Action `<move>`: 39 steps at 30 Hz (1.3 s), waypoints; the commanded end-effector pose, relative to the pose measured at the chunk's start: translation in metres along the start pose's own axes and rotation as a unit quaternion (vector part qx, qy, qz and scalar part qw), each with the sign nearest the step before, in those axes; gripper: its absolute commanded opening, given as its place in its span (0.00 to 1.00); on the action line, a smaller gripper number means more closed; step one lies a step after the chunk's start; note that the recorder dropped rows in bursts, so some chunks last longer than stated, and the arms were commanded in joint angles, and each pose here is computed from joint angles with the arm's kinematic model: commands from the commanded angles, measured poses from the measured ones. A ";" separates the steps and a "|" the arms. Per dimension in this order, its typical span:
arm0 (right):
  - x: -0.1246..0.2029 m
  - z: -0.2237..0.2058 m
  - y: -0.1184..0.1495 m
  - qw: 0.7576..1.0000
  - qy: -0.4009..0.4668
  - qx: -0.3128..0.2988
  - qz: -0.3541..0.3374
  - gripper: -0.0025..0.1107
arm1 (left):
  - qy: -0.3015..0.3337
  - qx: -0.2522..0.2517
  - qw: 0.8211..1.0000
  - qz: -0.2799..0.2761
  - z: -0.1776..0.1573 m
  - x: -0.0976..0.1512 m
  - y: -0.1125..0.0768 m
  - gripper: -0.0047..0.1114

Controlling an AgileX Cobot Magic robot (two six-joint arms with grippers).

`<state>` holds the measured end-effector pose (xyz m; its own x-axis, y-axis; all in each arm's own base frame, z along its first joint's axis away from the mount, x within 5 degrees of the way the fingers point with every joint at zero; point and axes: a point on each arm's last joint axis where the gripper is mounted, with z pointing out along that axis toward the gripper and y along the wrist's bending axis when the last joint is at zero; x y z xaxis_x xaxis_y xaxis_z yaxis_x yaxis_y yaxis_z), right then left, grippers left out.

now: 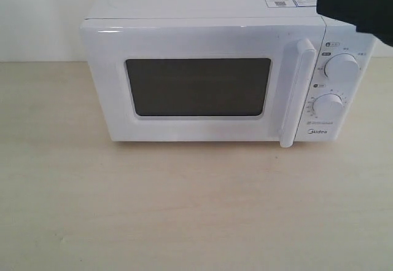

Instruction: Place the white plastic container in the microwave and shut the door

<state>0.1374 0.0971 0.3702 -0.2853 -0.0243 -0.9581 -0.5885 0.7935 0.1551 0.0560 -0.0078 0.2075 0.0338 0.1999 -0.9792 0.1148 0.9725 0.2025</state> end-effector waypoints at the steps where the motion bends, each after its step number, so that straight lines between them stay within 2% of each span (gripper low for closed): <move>1: -0.002 -0.002 -0.001 1.000 -0.003 0.003 -0.001 0.02 | 0.030 0.016 0.999 0.011 0.000 0.007 -0.003 0.08; 6: -0.002 -0.002 -0.001 1.000 -0.003 0.003 -0.001 0.02 | 0.048 0.023 0.997 -0.046 -0.001 0.010 -0.005 0.08; 12: -0.003 -0.002 -0.001 1.000 -0.010 0.005 -0.001 0.02 | 0.108 0.010 0.991 -0.083 -0.002 0.021 -0.004 0.08; 18: -0.003 -0.002 -0.001 1.000 -0.010 0.005 -0.001 0.02 | 0.110 0.002 0.986 -0.128 -0.002 0.021 -0.003 0.08; 39: -0.003 -0.002 -0.001 1.000 -0.010 0.005 -0.001 0.02 | 0.108 0.001 0.986 -0.127 -0.002 0.021 -0.003 0.08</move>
<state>0.1376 0.0970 0.3704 -0.2827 -0.0222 -0.9590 -0.5878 0.7940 0.1549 0.0542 -0.0066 0.1874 -0.2088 -0.0201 -0.9777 0.0999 0.9941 -0.0418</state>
